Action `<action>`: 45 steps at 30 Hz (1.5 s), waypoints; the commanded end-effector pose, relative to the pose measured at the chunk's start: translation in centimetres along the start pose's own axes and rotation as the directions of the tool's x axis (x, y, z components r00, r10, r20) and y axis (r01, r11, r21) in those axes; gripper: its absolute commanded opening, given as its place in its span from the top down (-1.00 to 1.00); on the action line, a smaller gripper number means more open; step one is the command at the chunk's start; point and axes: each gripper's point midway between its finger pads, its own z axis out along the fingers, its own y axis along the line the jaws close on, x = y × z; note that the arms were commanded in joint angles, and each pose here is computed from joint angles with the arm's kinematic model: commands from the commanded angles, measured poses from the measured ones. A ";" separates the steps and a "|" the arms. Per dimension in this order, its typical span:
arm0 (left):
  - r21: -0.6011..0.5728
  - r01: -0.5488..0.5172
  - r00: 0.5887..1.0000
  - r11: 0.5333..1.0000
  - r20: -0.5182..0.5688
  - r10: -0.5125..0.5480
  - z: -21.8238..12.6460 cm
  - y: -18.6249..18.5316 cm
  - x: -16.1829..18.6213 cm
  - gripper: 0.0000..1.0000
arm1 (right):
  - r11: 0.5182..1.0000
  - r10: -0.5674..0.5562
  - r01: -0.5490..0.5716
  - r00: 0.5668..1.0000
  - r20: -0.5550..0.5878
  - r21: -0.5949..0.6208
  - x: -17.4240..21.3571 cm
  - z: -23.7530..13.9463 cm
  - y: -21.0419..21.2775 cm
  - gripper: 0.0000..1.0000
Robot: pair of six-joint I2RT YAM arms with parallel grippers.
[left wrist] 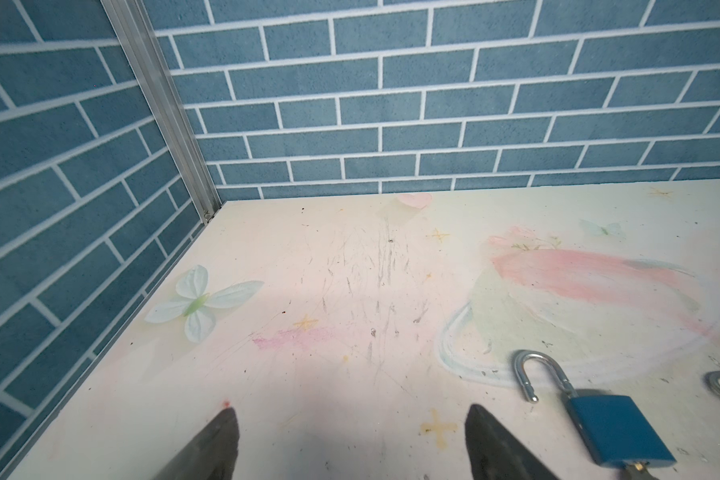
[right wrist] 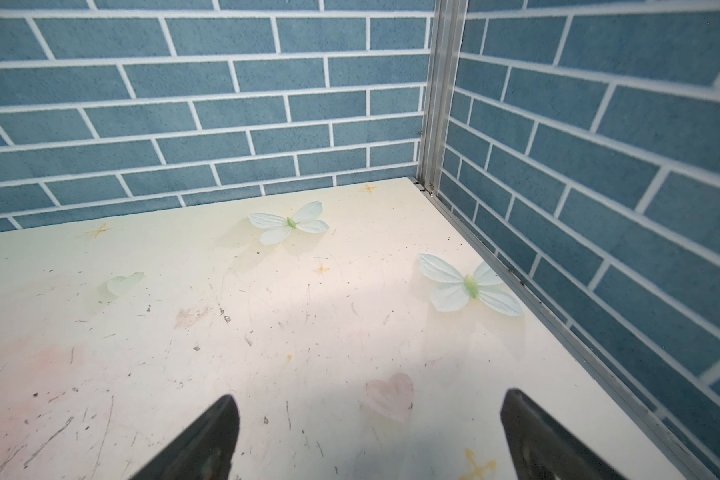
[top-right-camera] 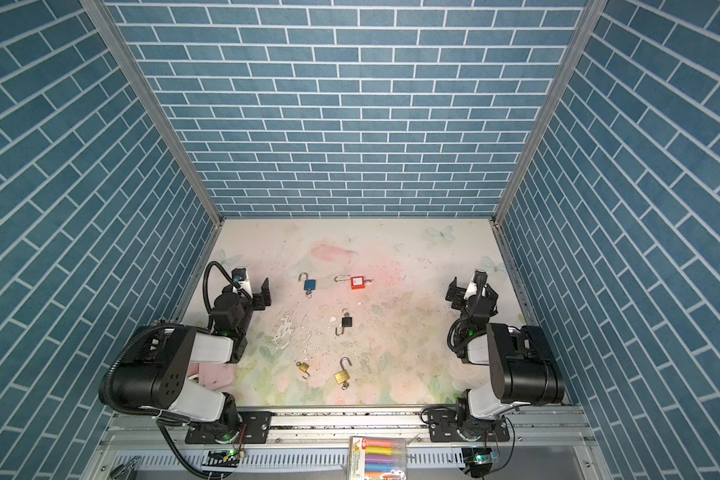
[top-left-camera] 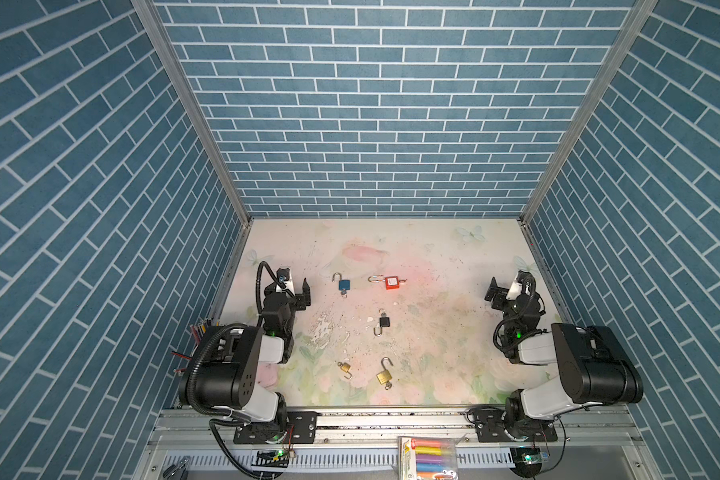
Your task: Lock with the key
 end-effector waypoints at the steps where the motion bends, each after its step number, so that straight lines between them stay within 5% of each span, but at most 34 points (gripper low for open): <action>1: 0.004 0.004 1.000 1.000 0.028 -0.004 0.3 0.0 -0.9 -0.71 | 1.000 -0.010 0.010 1.000 0.003 -0.002 -0.1 0.0 0.0 -0.97; 32: -0.027 0.001 1.000 1.000 0.027 0.000 0.4 0.2 -1.3 -0.71 | 0.999 -0.024 0.027 0.996 0.085 -0.040 -1.5 -1.8 0.4 -0.97; 37: -0.018 -0.018 1.000 1.000 0.003 0.018 0.7 -0.2 -4.0 -0.71 | 0.999 -0.022 0.024 0.999 0.049 -0.028 -3.6 -1.9 0.4 -0.97; 45: -0.107 0.055 0.984 0.993 0.174 -0.035 -2.4 1.8 -14.4 -0.71 | 0.983 0.166 -0.153 0.978 0.130 -0.102 -10.8 -3.1 1.2 -0.97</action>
